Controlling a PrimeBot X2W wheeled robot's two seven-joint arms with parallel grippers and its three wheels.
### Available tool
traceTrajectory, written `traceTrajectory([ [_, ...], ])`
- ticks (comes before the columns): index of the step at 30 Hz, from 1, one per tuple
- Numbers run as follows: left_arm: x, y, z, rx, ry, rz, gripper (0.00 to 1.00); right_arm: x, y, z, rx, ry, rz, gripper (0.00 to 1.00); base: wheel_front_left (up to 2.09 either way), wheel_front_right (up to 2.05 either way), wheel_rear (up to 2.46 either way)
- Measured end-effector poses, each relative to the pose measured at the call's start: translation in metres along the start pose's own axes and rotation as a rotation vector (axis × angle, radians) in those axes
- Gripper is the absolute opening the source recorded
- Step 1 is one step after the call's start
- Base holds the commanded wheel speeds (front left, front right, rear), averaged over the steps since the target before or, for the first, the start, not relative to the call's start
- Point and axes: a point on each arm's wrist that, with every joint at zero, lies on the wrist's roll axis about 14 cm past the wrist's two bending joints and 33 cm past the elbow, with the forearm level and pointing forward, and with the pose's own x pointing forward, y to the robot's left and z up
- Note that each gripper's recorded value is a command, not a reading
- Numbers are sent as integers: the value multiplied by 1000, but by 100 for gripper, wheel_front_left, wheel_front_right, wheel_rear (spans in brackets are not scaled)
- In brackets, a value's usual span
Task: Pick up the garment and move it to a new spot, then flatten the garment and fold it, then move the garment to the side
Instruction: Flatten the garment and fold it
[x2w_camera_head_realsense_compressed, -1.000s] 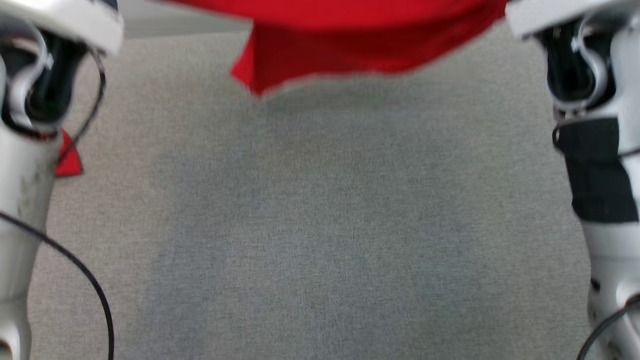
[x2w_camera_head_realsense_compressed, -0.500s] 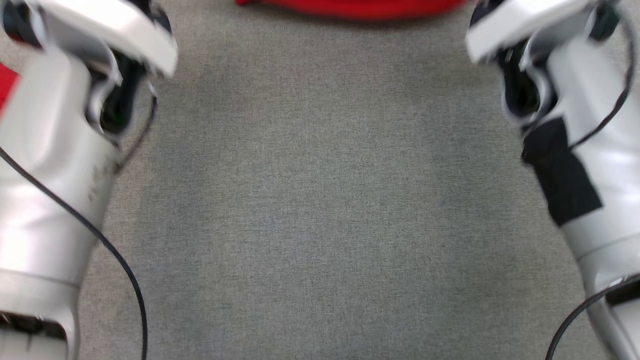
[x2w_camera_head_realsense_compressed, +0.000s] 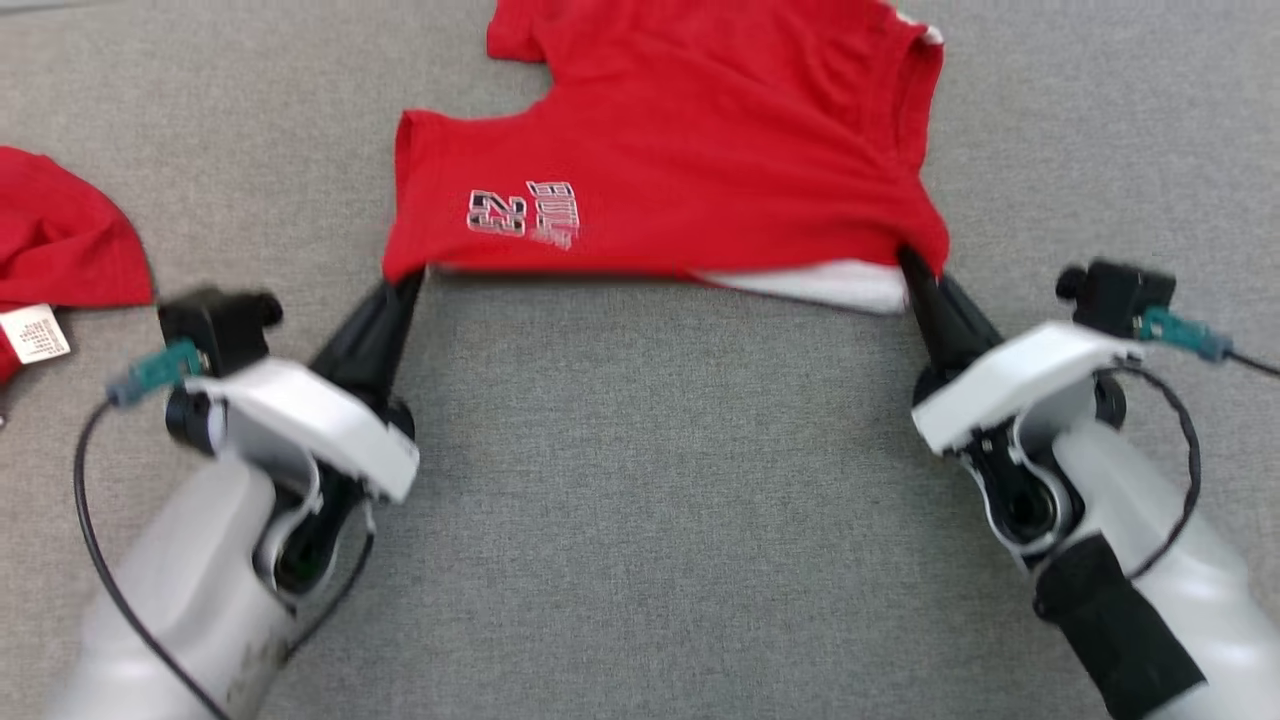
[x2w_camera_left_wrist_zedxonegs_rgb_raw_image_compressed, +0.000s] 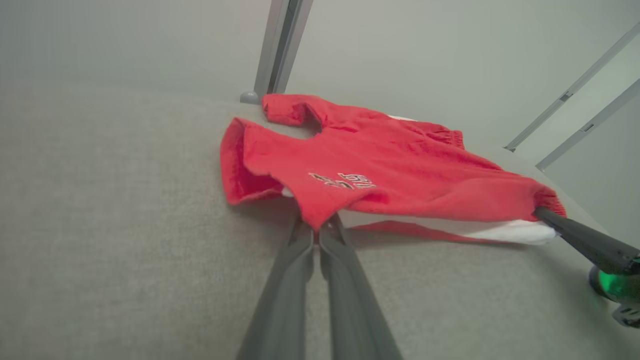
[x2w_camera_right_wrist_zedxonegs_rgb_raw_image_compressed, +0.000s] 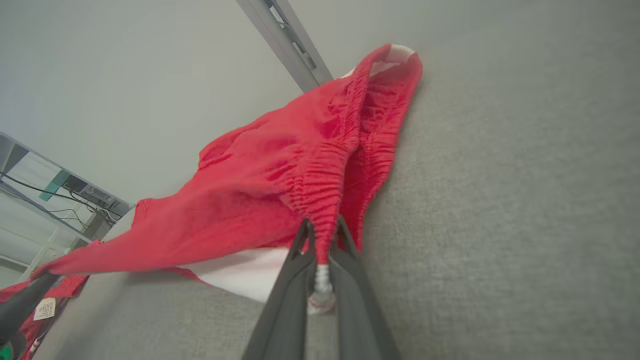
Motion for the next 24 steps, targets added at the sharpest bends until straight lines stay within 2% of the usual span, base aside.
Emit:
traceTrajectory([
  [8, -57, -10, -32, -35, 65, 47, 0, -53, -11, -24, 74, 30, -43, 0, 0, 0, 0],
  [24, -171, -36, -80, -141, 265, 152, 0, -148, -24, -75, 134, 165, -130, 0, 0, 0, 0],
])
